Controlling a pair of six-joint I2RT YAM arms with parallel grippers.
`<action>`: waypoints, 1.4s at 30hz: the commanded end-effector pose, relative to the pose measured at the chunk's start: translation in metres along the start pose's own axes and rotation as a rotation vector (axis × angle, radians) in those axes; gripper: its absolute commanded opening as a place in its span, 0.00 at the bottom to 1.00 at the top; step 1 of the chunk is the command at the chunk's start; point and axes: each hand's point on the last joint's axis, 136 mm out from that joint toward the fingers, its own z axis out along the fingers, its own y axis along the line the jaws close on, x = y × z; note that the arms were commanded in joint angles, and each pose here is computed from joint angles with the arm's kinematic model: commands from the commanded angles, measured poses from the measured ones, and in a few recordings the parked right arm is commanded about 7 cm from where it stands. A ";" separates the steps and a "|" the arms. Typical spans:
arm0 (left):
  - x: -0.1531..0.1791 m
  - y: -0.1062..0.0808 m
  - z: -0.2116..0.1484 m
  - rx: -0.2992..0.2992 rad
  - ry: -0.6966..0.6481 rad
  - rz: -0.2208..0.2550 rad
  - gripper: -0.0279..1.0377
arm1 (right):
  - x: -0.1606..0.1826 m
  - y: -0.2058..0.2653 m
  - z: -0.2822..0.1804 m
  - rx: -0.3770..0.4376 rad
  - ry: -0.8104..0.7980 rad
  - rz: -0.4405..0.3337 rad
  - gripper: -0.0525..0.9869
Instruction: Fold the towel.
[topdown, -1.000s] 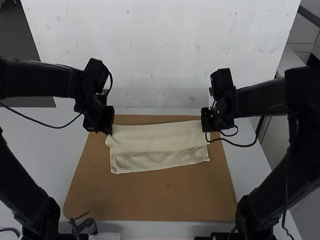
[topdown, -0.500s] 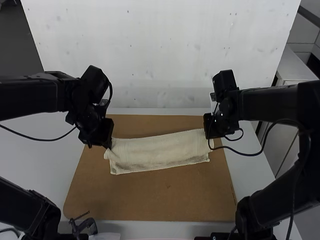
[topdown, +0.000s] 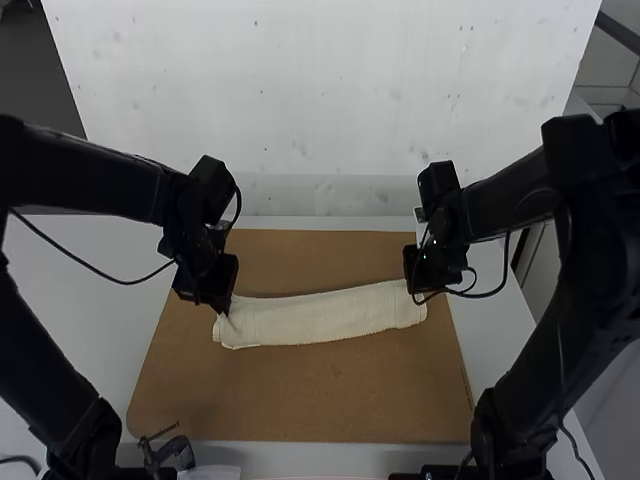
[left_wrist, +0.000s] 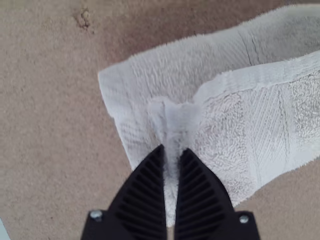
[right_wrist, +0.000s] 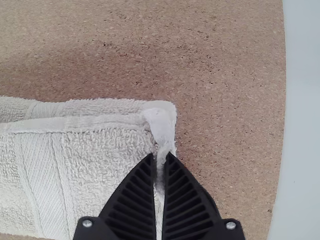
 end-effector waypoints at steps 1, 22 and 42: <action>-0.024 0.015 0.007 -0.064 -0.051 -0.011 0.04 | -0.022 -0.012 0.002 0.040 -0.047 0.023 0.07; -0.058 0.046 -0.004 -0.088 -0.160 -0.095 0.98 | -0.043 -0.026 0.014 0.025 -0.076 0.130 0.97; -0.081 0.082 -0.070 -0.100 -0.397 -0.199 0.97 | 0.031 0.007 0.051 -0.081 0.270 0.195 0.56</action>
